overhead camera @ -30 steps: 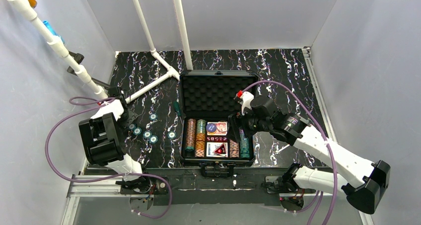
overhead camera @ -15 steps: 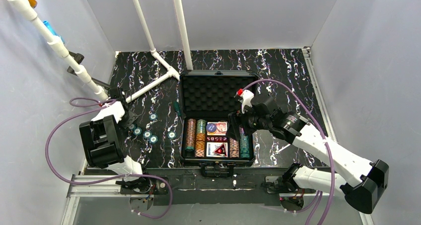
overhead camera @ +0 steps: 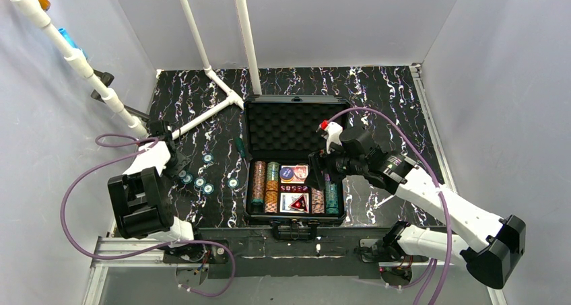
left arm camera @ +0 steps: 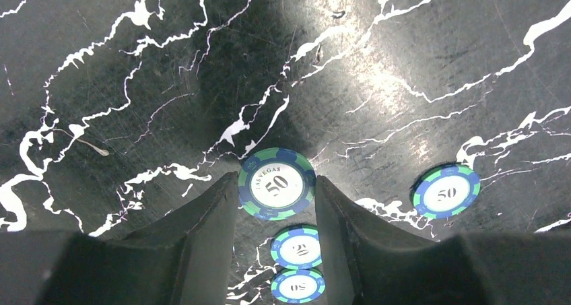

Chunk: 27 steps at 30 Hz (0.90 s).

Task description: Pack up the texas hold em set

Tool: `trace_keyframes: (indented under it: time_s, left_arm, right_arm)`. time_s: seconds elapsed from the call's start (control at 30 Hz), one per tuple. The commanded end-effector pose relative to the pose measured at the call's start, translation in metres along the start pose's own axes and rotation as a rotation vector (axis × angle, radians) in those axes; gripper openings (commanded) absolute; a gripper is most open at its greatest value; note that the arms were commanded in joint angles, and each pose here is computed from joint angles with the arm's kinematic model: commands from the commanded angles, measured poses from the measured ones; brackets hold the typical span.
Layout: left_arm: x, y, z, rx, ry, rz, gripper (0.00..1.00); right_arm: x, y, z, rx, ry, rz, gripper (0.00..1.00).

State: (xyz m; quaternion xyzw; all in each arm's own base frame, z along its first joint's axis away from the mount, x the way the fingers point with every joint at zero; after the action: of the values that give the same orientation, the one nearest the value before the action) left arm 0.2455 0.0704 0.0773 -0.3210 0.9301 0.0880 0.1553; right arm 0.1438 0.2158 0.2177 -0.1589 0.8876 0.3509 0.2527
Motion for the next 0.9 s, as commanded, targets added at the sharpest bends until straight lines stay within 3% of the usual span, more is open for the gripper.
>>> trace_keyframes:
  time_s: [0.0,0.43,0.87]
  left_arm:
    - [0.0165,0.0029,-0.0061,0.008,0.041,0.014,0.28]
    - [0.0218,-0.0022,0.0009,0.022,0.069,0.034,0.36]
    - [0.0222,-0.0023,0.0033,0.013,0.082,0.041,0.61]
  right_arm:
    - [-0.0036,0.0030,0.0024,-0.031,-0.016,-0.005,0.88]
    - [-0.0024,0.0025,0.0029,-0.036,-0.012,0.004,0.88]
    - [-0.0028,-0.0008,0.0015,-0.026,-0.016,-0.001,0.88]
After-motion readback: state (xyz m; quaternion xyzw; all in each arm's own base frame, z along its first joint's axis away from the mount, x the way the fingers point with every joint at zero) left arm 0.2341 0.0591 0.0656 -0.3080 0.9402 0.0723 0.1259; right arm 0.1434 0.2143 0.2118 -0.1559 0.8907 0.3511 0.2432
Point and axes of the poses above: each gripper's point midway between its finger pads, its own z axis out along the fingers, its own y axis along the line the jaws close on, x = y × z, the point moved 5 cm from there along -z, back along the fingers, and after that the axes turned 15 degrees about z, right-handed, at the moved point
